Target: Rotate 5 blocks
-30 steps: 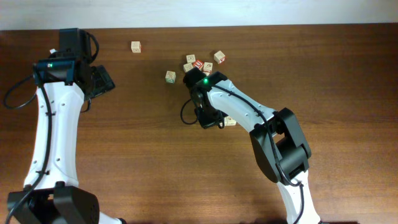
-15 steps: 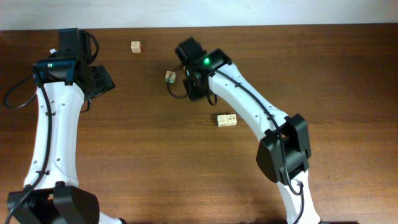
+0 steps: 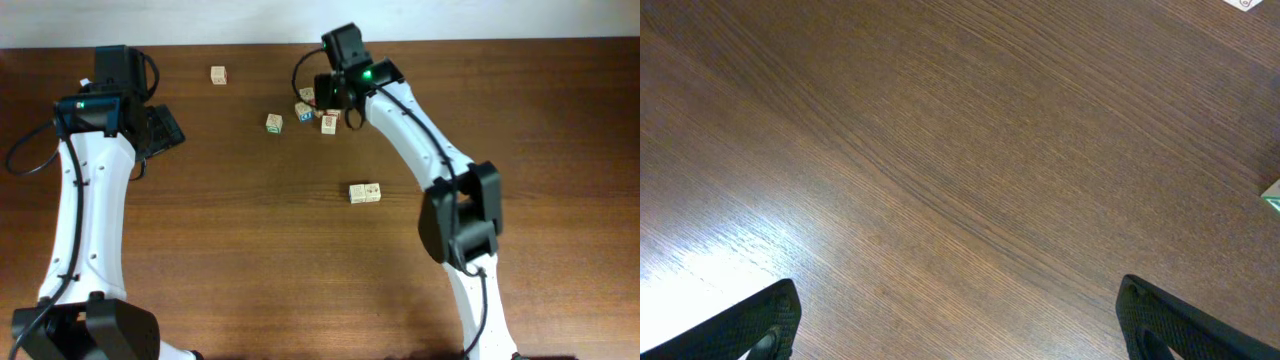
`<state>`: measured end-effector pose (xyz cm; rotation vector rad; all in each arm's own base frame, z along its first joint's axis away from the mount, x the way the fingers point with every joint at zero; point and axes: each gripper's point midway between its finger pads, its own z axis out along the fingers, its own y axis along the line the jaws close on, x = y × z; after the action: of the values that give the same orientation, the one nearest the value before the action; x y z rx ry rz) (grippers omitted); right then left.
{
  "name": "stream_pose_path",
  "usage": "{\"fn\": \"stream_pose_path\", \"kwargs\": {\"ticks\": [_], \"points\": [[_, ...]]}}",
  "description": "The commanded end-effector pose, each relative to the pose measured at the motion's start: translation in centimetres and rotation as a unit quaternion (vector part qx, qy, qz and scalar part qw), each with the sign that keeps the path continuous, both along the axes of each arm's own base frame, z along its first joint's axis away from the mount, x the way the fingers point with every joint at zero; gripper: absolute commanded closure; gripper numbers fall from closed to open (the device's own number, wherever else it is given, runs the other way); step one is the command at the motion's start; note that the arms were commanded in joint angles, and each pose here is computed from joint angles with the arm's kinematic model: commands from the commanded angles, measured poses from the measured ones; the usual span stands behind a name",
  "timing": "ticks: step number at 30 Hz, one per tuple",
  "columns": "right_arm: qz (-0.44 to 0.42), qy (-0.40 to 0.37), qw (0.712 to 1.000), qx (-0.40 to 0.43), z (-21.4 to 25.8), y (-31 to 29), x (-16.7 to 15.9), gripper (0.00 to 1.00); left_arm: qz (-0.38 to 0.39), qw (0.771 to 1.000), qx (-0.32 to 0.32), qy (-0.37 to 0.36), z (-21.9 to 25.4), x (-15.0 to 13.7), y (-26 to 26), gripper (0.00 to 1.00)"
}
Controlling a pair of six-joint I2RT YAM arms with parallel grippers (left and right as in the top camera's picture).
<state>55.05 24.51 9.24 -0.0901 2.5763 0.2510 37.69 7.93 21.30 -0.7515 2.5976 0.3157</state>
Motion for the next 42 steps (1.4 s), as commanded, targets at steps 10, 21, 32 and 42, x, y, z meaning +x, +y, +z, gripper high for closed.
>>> {"fn": "stream_pose_path", "kwargs": {"ticks": [10, 21, 32, 42], "points": [[-0.020, 0.040, 0.999, -0.012, -6.4, 2.0, -0.8, 0.66, 0.008, 1.000, 0.005, -0.007, 0.4, 0.2, 0.2, 0.01], [0.051, 0.036, 0.998, -0.031, -6.7, 4.0, -1.9, 0.57, 0.008, 1.000, 0.005, -0.007, 0.4, 0.2, 0.2, 0.01], [0.076, 0.060, 0.994, -0.056, -7.7, 3.3, -3.2, 0.69, 0.008, 1.000, 0.005, -0.007, 0.4, 0.2, 0.2, 0.01], [0.050, 0.103, 0.992, -0.055, -7.9, 2.6, -4.9, 0.78, 0.008, 1.000, 0.005, -0.007, 0.4, 0.2, 0.2, 0.01]]}}
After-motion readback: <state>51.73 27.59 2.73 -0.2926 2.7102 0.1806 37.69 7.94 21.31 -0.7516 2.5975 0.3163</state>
